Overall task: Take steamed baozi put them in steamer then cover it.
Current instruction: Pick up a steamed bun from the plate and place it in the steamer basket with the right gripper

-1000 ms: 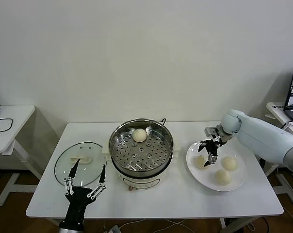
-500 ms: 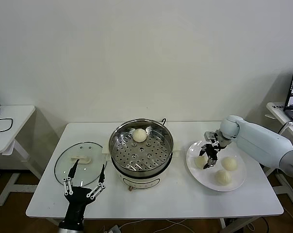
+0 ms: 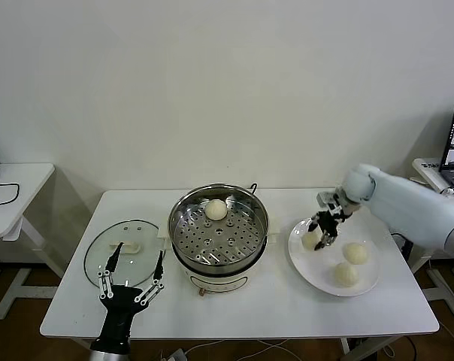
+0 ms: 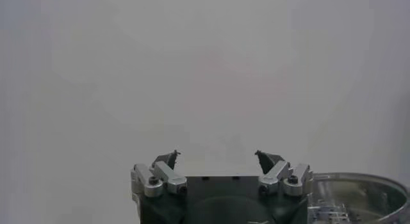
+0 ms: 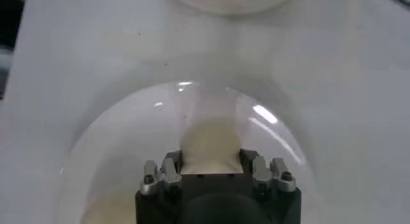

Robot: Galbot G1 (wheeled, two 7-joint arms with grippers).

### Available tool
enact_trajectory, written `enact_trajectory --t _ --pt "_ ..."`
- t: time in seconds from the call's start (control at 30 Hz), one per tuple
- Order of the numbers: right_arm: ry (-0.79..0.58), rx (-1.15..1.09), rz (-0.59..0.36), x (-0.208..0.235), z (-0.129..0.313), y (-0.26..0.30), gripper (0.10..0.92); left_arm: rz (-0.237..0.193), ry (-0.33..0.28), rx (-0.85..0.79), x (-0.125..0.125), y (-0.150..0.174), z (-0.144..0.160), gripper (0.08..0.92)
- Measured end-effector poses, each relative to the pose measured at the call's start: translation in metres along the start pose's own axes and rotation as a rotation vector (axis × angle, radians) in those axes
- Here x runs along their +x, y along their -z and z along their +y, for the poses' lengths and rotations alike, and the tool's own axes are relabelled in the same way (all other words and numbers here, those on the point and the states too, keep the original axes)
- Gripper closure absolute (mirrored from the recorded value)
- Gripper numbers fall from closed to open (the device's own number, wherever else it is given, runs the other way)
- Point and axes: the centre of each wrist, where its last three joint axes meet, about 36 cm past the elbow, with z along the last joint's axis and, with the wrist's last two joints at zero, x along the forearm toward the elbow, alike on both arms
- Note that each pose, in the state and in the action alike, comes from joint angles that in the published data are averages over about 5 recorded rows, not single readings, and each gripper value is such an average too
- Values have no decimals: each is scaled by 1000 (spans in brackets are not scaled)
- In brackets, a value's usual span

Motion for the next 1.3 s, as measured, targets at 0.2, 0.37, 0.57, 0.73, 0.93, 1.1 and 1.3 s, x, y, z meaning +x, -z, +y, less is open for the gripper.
enact_trajectory --t 0.2,0.37,0.57,0.73,0.93,1.1,1.3 --pt "-5 87 1 65 -23 60 394 -7 -7 4 -1 2 -1 177" --pt "2 148 -17 91 -32 117 394 -12 -9 4 -3 2 -1 177" --pt "17 184 -49 90 -40 183 398 -15 -8 8 -5 3 -2 177" --pt "30 204 -54 71 -47 234 407 -15 -5 14 -7 3 -3 177" --pt "42 224 -39 38 -54 284 411 -15 0 16 -7 2 -3 177" --pt "48 235 -30 9 -59 316 411 -14 4 17 -6 2 -2 177" --pt "48 239 -27 -18 -63 341 411 -16 7 16 -6 2 -1 177"
